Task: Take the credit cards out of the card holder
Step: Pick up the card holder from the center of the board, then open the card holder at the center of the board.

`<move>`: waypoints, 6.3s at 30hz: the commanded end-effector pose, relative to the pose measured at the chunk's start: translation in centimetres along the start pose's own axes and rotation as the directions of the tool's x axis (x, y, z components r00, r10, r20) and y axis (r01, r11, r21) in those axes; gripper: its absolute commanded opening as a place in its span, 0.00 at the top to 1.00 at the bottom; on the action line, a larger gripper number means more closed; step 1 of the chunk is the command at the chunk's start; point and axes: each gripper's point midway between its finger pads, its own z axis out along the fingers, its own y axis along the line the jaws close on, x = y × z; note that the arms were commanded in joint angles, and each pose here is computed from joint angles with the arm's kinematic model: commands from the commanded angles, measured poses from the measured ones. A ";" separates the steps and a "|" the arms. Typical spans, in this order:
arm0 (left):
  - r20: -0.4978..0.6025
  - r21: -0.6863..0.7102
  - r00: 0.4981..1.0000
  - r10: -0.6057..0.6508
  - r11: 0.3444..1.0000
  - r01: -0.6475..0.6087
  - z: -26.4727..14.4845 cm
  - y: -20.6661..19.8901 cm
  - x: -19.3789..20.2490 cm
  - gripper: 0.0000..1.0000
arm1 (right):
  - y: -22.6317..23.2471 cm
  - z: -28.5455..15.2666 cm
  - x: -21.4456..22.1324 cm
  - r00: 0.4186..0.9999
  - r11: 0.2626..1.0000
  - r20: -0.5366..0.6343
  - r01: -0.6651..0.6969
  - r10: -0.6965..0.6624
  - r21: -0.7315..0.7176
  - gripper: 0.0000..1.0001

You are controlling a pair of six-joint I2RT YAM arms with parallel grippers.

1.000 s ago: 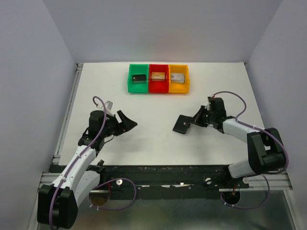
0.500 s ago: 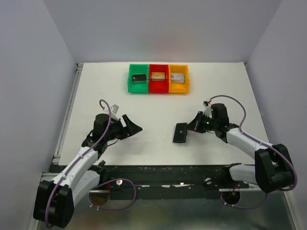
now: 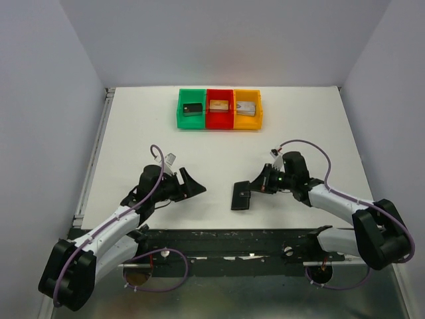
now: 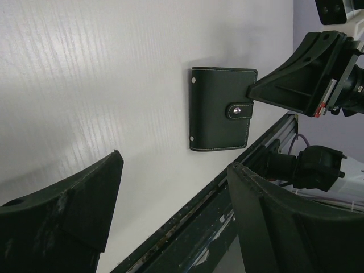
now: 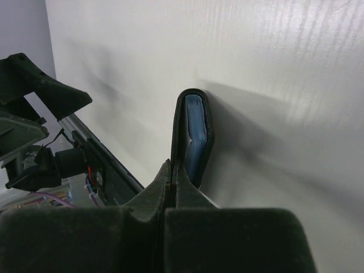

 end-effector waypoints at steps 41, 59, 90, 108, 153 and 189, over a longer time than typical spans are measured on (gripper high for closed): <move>0.254 0.480 0.953 0.167 0.834 -0.274 -4.0 -11.6 -3.0 0.04 | 17.4 -5.0 0.0 0.975 0.817 -0.078 0.130 -0.208 -0.561 0.99; 0.210 0.577 0.957 0.201 0.764 -0.287 -4.6 -13.2 -1.6 0.04 | 22.1 -4.7 -0.4 0.980 0.699 -0.076 0.075 -0.182 -0.711 1.00; 0.254 0.542 0.941 0.222 0.773 -0.329 -5.7 -14.0 -2.4 0.50 | 19.2 -2.9 0.5 0.974 0.796 -0.098 0.105 -0.202 -0.596 0.99; 0.217 0.453 0.948 0.233 0.836 -0.309 -4.6 -12.7 -2.8 0.85 | 17.9 -2.9 0.4 0.968 0.851 -0.091 0.160 -0.235 -0.500 0.50; 0.229 -0.189 0.973 0.034 0.982 0.010 -3.7 -14.3 -5.8 1.00 | 19.6 -2.7 -2.1 0.765 0.719 0.068 0.567 -0.641 0.402 0.34; 0.282 -0.165 0.959 0.022 0.986 0.026 -4.2 -14.9 -5.7 1.00 | 17.4 0.2 -0.2 0.764 0.646 -0.097 0.599 -0.638 0.474 0.43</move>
